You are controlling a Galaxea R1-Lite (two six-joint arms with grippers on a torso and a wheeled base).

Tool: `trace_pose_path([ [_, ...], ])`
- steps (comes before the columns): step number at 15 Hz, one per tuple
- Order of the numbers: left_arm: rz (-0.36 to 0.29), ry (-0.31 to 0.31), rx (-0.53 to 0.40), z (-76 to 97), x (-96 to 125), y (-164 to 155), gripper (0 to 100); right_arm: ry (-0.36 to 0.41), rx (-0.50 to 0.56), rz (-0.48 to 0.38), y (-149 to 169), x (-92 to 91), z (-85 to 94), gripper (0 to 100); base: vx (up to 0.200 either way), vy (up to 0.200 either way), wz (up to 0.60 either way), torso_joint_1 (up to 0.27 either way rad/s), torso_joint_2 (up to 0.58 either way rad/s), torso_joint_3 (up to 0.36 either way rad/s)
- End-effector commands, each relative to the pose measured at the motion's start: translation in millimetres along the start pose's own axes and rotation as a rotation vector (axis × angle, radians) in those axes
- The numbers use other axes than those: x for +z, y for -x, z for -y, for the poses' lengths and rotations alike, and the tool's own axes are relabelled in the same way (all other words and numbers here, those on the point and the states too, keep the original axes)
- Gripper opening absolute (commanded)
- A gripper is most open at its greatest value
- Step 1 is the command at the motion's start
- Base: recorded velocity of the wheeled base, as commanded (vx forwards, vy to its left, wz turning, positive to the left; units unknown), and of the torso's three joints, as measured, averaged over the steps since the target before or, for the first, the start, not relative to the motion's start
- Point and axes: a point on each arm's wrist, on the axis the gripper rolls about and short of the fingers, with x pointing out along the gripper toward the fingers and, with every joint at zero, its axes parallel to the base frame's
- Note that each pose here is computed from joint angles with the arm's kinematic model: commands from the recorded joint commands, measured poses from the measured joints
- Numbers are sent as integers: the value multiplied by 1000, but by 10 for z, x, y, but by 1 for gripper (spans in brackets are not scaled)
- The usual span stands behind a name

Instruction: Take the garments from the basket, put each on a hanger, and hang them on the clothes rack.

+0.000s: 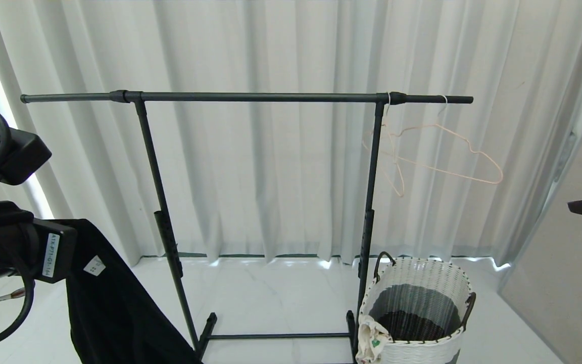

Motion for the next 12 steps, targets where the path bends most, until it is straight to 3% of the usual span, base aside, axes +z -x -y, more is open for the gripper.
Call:
trace_pose_path([
  [1,1,-1,-2,5,-2,4,0,2,0,-2,-47,15,-5,100,0,0,0,217,-491,-281],
  [12,0,0,-4,7,-25,16,0,6,2,4,-130,1,-23,100,0,0,0,237,-519,-284],
])
